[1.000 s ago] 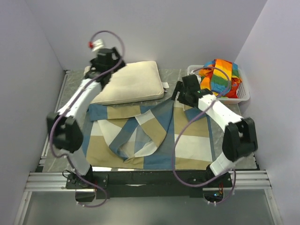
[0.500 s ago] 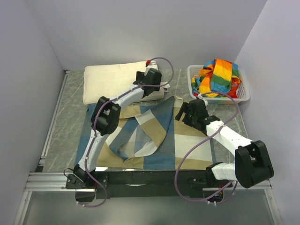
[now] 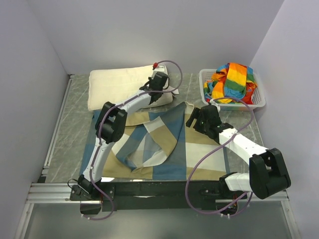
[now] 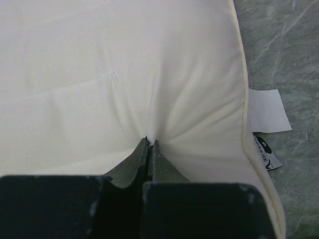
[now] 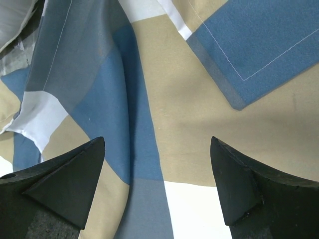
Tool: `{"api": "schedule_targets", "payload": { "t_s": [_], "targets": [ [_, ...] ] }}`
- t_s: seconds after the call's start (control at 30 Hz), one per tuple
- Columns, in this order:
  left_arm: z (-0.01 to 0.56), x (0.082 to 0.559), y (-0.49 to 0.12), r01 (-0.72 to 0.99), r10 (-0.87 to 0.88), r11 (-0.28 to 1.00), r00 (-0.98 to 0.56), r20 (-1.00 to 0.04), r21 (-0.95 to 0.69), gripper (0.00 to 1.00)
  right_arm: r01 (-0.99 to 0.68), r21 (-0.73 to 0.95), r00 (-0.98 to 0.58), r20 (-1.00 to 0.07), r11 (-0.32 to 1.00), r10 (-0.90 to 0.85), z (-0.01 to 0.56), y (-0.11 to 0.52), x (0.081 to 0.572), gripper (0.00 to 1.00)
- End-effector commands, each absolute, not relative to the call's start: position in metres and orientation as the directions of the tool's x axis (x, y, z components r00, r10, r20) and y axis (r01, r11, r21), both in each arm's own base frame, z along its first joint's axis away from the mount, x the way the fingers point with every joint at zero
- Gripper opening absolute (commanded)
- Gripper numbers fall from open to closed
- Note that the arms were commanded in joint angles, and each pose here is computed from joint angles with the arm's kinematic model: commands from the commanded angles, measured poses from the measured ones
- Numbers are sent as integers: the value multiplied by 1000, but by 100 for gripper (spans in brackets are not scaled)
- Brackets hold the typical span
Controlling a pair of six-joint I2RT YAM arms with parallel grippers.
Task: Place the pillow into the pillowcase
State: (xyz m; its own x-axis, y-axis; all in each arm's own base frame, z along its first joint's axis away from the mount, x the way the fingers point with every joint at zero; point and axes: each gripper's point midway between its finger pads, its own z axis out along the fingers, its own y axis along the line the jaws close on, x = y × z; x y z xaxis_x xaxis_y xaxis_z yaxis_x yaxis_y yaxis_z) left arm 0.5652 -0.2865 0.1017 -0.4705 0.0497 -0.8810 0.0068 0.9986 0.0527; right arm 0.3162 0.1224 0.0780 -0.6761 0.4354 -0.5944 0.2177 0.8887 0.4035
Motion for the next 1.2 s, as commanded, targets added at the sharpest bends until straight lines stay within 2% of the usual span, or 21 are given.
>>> {"api": "schedule_targets", "payload": {
  "t_s": [0.0, 0.07, 0.1, 0.23, 0.3, 0.43, 0.6, 0.87, 1.07, 1.17],
  "targets": [
    [180, 564, -233, -81, -14, 996, -405, -914, 21, 1, 150, 405, -647, -650, 902, 399, 103, 137, 330, 92],
    [216, 564, -216, -99, -64, 995, -366, -929, -29, 1, 131, 399, -650, -657, 908, 382, 111, 143, 332, 92],
    [253, 558, -207, -100, -102, 992, -317, -943, -73, 1, 111, 394, -656, -660, 912, 366, 112, 150, 332, 92],
    [313, 539, -170, -112, -168, 983, -261, -951, -143, 1, 70, 369, -646, -691, 927, 324, 126, 168, 344, 91],
    [338, 524, -152, -127, -191, 978, -226, -955, -165, 1, 63, 368, -672, -671, 928, 312, 119, 177, 352, 91],
    [360, 495, -123, -156, -220, 969, -202, -954, -190, 1, 42, 363, -683, -670, 931, 292, 127, 202, 380, 89],
    [390, 458, -84, -174, -289, 949, -157, -944, -261, 1, 41, 335, -727, -636, 942, 258, 105, 228, 397, 85],
    [395, 410, -49, -208, -303, 939, -136, -943, -272, 1, 72, 344, -769, -578, 936, 272, 80, 250, 418, 80],
    [408, 378, -27, -228, -267, 945, -121, -956, -235, 1, 82, 364, -778, -559, 928, 288, 77, 261, 433, 70],
    [413, 359, -20, -244, -268, 941, -114, -957, -234, 1, 81, 371, -788, -544, 925, 287, 76, 267, 443, 48]
  ]
}}
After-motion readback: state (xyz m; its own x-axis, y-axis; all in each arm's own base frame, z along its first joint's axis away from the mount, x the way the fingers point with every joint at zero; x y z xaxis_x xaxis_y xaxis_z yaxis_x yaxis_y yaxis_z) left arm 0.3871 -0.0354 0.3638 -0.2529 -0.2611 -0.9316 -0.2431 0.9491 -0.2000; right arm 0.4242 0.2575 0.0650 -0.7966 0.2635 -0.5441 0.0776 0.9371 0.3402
